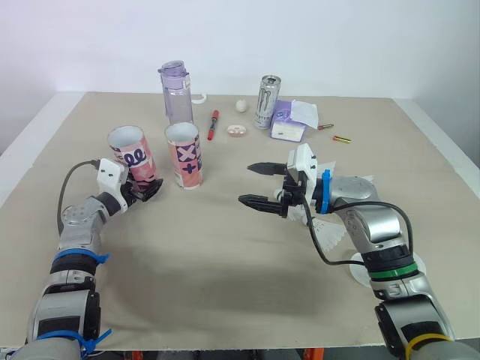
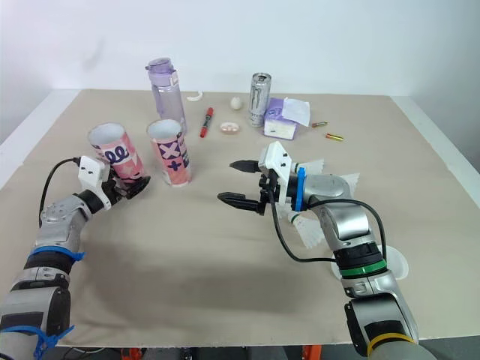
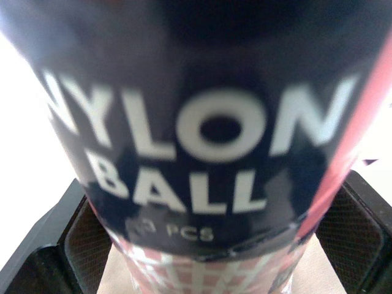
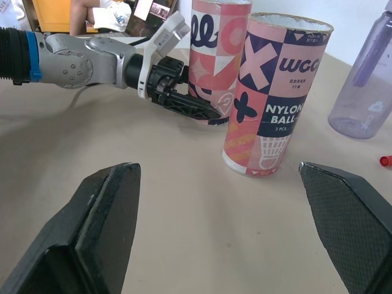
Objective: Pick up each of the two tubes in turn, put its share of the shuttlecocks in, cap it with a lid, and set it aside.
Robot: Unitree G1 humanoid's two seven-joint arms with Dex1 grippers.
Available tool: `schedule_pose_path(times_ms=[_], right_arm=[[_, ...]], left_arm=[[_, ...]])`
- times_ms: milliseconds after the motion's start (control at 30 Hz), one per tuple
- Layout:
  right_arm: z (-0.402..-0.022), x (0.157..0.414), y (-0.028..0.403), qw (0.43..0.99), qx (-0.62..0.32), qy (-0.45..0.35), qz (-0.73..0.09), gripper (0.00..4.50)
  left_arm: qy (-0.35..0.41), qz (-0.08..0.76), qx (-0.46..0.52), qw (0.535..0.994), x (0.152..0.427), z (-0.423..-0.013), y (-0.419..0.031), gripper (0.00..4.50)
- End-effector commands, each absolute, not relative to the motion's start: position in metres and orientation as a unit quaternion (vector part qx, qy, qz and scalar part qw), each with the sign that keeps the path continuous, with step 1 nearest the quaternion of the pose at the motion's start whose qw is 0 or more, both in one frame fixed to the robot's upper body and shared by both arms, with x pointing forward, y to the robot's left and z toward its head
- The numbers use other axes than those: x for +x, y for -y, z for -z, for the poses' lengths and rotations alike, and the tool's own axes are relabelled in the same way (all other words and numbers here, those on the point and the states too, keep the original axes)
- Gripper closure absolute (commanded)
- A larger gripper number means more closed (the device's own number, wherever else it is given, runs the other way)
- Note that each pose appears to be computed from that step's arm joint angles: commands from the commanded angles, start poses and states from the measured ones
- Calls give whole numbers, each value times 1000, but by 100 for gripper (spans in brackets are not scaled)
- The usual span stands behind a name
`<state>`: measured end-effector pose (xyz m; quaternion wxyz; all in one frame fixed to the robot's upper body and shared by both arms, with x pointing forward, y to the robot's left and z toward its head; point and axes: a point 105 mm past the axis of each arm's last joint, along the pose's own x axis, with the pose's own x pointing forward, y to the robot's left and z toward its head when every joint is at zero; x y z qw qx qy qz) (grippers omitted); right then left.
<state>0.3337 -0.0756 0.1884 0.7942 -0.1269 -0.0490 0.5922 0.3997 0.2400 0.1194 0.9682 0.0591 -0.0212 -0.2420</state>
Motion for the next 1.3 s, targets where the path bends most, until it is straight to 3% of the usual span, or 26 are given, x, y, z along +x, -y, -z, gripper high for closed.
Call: schedule_pose_path(times_ms=[33, 133, 467, 700, 933, 1067, 1300], right_arm=[[-205, 330, 80, 794, -132, 78, -588, 0], [-204, 329, 80, 794, -132, 76, -589, 0], [-205, 328, 80, 794, -132, 77, -589, 0], [-205, 318, 78, 789, -121, 83, -596, 0], [-206, 303, 80, 782, -123, 92, -604, 0], [-200, 287, 86, 776, -135, 85, -610, 0], [-194, 267, 98, 793, -124, 69, -593, 0]], left_arm=[[61, 251, 55, 965, 401, -137, -240, 24], [56, 248, 57, 965, 401, -134, -241, 101], [50, 238, 74, 967, 400, -132, -247, 101], [46, 281, 144, 948, 379, -138, -249, 101], [15, 375, 202, 905, 339, -150, -231, 101], [-25, 474, 251, 844, 314, -161, -190, 101], [-95, 549, 293, 777, 301, -161, -142, 101]])
